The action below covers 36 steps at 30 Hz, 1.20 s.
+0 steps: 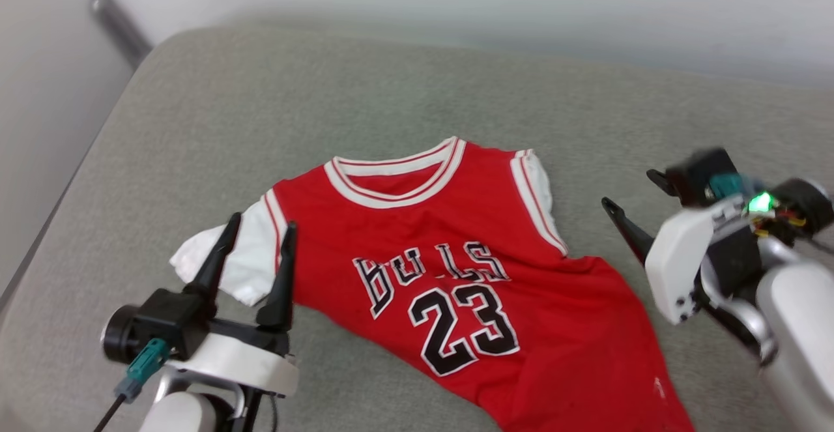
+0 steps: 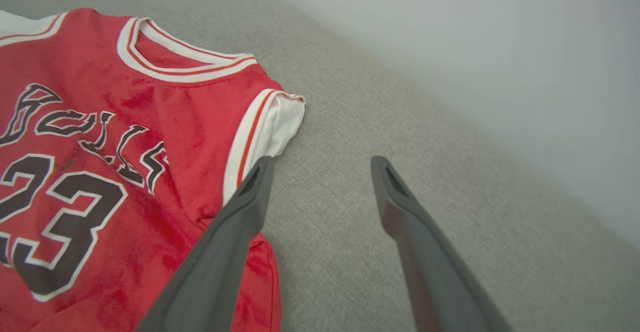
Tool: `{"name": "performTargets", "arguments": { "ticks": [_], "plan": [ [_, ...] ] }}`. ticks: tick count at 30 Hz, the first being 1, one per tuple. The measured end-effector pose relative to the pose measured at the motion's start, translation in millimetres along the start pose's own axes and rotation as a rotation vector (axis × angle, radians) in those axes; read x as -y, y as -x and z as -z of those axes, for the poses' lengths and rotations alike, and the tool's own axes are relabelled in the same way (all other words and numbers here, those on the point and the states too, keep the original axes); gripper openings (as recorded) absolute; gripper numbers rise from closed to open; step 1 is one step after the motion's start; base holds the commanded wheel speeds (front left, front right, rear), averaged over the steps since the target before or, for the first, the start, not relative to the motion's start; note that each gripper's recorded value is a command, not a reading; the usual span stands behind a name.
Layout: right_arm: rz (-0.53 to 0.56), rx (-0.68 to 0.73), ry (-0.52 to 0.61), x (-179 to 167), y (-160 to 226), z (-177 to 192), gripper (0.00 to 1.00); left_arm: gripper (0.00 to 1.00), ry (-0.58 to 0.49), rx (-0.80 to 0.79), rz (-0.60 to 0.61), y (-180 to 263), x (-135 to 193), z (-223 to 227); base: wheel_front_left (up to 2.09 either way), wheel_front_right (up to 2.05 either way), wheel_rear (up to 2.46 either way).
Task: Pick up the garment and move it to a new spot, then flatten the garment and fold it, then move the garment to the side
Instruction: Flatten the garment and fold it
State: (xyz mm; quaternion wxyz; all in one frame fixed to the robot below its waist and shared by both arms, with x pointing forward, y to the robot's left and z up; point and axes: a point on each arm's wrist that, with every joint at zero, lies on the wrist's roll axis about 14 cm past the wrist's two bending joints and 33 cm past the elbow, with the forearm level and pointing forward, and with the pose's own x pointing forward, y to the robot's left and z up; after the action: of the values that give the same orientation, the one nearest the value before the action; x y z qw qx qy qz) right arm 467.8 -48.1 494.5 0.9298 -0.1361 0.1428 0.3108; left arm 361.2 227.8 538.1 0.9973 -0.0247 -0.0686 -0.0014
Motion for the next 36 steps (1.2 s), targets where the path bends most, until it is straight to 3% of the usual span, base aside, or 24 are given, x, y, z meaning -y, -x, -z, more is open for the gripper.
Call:
{"name": "performTargets", "arguments": {
  "ticks": [7, 11, 17, 24, 25, 26, 27, 31, 36],
  "plan": [
    [-0.194, -0.428, 0.005, -14.7, -45.2, 30.5, 1.0, 1.0, 0.002, -0.04, -0.033, 0.1, -4.9, 15.4, 0.0, 0.0, 0.0],
    [-0.25, -0.519, -0.028, -22.0, -72.5, 29.4, 1.0, 1.0, 0.001, -0.051, -0.072, 2.5, -12.2, 18.6, 0.0, 0.0, 0.0],
    [-0.33, -0.65, -0.032, -48.9, -96.6, 63.3, 1.0, 1.0, -0.006, -0.072, -0.133, 10.5, -25.2, 23.4, 0.0, 0.0, 0.0],
    [-0.4, -0.68, -0.021, -75.1, -109.0, 83.4, 1.0, 1.0, -0.024, -0.081, -0.184, 19.1, -37.2, 23.0, 0.0, 0.0, 0.0],
    [-0.407, -0.682, -0.011, -76.7, -108.7, 84.9, 0.85, 1.0, -0.026, -0.081, -0.186, 19.7, -38.1, 22.9, 0.0, 0.0, 0.0],
    [-0.41, -0.678, 0.002, -77.2, -108.1, 85.5, 0.15, 1.0, -0.026, -0.08, -0.189, 20.0, -38.9, 22.7, 0.0, 0.0, 0.0],
    [-0.412, -0.669, 0.014, -77.6, -107.3, 85.4, 0.0, 1.0, -0.027, -0.08, -0.19, 20.5, -39.9, 22.5, 0.0, 0.0, 0.0],
    [-0.414, -0.635, 0.023, -77.6, -100.8, 84.5, 0.0, 1.0, -0.036, -0.075, -0.191, 20.5, -41.6, 21.6, 0.0, 0.0, 0.0],
    [-0.344, -0.601, 0.063, -47.7, -82.6, 87.2, 0.0, 1.0, -0.033, -0.06, -0.155, 15.6, -34.7, 19.4, 0.0, 0.0, 0.0]
  ]
}}
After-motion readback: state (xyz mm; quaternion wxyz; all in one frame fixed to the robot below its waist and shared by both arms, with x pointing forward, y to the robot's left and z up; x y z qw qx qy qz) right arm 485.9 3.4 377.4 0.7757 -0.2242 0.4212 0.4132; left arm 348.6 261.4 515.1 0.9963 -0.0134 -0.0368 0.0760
